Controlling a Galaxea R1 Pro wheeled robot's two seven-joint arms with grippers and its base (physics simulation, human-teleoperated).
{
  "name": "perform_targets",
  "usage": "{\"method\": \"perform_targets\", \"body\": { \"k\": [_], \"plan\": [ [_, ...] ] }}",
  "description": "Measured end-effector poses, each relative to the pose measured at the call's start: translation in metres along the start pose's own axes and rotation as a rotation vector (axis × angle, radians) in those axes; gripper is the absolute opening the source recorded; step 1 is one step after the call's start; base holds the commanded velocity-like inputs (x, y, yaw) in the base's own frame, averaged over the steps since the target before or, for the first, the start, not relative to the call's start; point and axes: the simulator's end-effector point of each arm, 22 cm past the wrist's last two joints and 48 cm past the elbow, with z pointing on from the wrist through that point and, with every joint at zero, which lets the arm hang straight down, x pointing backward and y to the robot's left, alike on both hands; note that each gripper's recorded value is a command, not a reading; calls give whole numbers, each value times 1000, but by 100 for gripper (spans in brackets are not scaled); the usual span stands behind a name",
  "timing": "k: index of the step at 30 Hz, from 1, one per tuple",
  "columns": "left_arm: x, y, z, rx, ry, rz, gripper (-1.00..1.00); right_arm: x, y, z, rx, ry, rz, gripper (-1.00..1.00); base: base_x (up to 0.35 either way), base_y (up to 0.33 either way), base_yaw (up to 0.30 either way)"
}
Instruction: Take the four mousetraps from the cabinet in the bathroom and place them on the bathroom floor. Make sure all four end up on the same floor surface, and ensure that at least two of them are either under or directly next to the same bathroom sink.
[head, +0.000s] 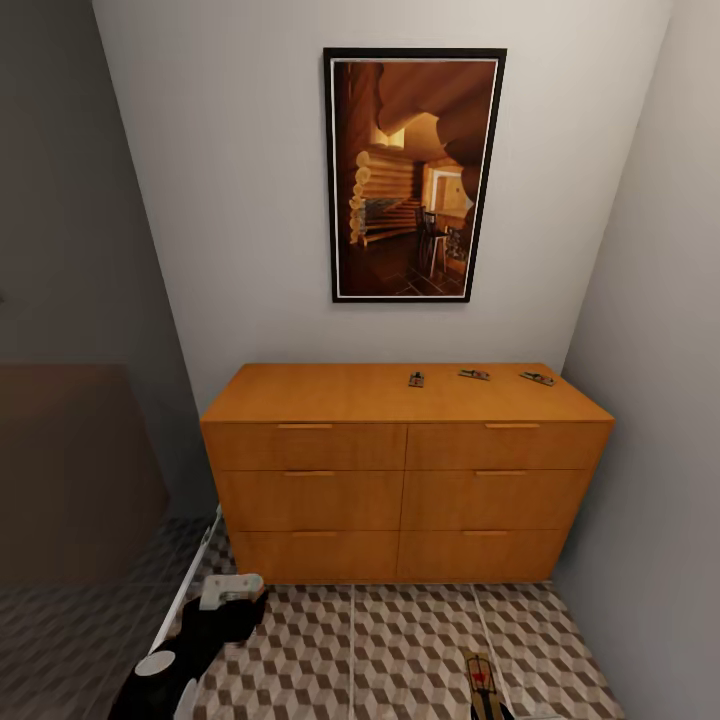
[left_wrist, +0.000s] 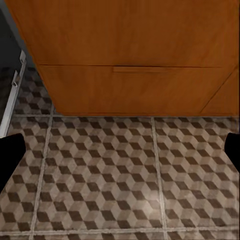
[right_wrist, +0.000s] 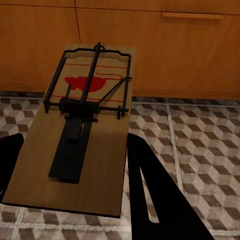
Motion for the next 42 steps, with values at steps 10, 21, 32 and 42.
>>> {"method": "perform_targets", "body": {
  "k": [10,21,32,42],
  "plan": [
    [-93,-35,13,54,-18,-33,100,0,0,0,0,0,0,-100,0,0,0],
    [-240,-61,1,101,-121,-9,100,0,1,0,-1,0,0,-100,0,0,0],
    [-367,-100,-34,140,-292,81,100,0,2,0,-3,0,1,-100,0,0,0],
    [-430,-106,-31,111,-304,116,100,0,3,0,-4,0,1,-100,0,0,0]
  ]
}}
